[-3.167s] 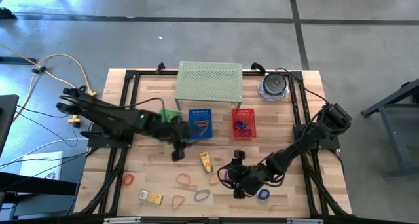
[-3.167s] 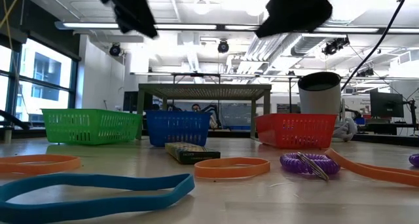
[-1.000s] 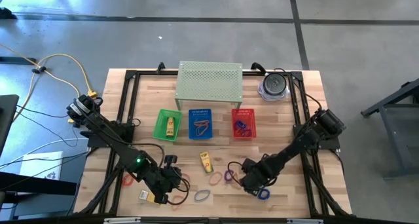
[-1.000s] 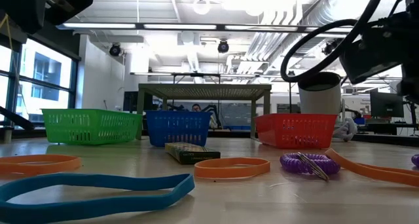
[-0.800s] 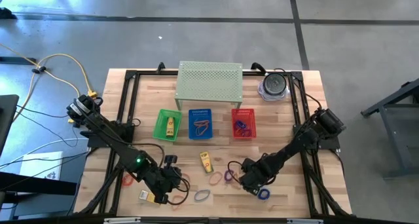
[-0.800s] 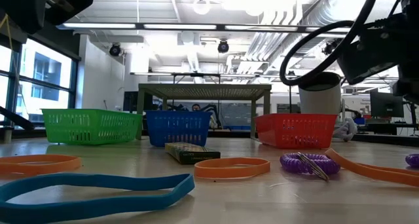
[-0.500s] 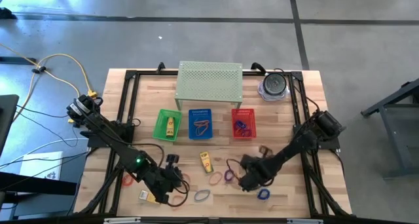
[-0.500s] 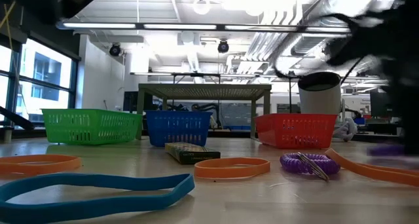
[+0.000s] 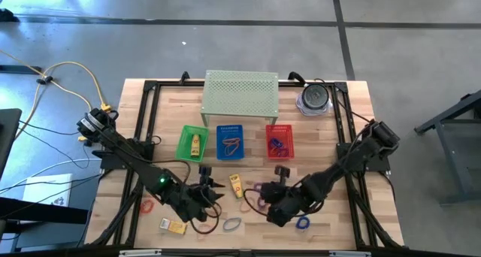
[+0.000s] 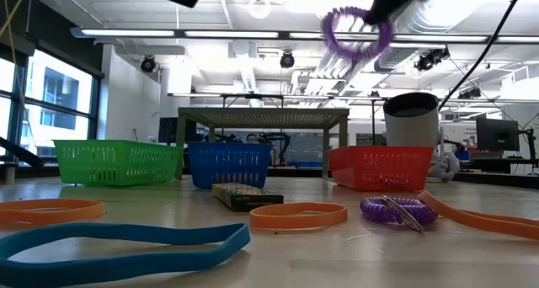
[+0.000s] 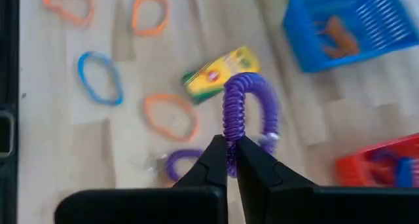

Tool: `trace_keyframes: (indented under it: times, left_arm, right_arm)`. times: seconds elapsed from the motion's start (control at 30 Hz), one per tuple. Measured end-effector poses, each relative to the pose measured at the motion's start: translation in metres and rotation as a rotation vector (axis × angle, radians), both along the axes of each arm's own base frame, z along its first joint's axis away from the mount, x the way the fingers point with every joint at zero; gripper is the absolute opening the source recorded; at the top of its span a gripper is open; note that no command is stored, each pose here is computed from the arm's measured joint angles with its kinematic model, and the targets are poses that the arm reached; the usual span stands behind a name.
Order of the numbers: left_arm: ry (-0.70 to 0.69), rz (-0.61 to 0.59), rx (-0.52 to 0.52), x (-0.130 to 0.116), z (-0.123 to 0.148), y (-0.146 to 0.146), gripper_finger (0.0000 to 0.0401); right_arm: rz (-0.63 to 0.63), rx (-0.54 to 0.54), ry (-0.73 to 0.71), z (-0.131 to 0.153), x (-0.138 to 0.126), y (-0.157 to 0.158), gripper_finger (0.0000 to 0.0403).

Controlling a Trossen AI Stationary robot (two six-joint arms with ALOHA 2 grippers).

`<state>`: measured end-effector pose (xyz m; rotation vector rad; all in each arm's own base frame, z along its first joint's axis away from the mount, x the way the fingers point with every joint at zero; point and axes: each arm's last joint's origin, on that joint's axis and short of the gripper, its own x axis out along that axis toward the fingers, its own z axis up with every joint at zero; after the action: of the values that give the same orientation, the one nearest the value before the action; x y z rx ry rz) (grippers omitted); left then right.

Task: Pick & Place Office Desk Supplies
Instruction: Put the purple spring keychain into the red bin, then put the orange rubber band into the blue bin

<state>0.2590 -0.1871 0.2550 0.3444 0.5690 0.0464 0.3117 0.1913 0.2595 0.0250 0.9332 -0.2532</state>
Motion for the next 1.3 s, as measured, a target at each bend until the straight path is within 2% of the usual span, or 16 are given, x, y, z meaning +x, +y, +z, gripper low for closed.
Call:
trace_keyframes:
  times: [0.17,0.4,0.53,0.7,0.8,0.9,1.07,1.3]
  left_arm:
    - [0.031,-0.025,-0.082,0.002,-0.001,0.001,0.0128]
    - [0.055,-0.064,-0.116,0.001,-0.002,-0.001,0.0128]
    - [0.056,-0.07,-0.116,0.0,-0.002,-0.003,0.0128]
    - [0.057,-0.068,-0.121,-0.001,-0.002,-0.003,0.0128]
    - [0.068,-0.064,-0.126,-0.002,-0.003,-0.004,0.0128]
    - [0.08,-0.06,-0.133,-0.005,-0.004,-0.005,0.0128]
    - [0.08,-0.052,-0.158,-0.007,-0.004,-0.008,0.0128]
    - [0.091,-0.047,-0.204,-0.007,-0.004,-0.008,0.0128]
  right_arm:
    - [-0.08,-0.074,0.026,0.023,-0.002,-0.028,0.0005]
    - [-0.299,-0.135,0.203,0.023,-0.011,-0.078,0.0005]
    - [-0.356,-0.104,0.279,0.01,-0.005,-0.107,0.0005]
    - [-0.376,0.001,0.377,-0.018,0.0,-0.143,0.0005]
    - [-0.389,0.047,0.407,-0.034,-0.001,-0.157,0.0005]
    - [-0.402,0.04,0.42,-0.044,-0.003,-0.164,0.0007]
    - [-0.381,0.069,0.418,-0.051,-0.003,-0.168,0.0042]
    - [-0.373,0.099,0.413,-0.051,-0.002,-0.167,0.0135]
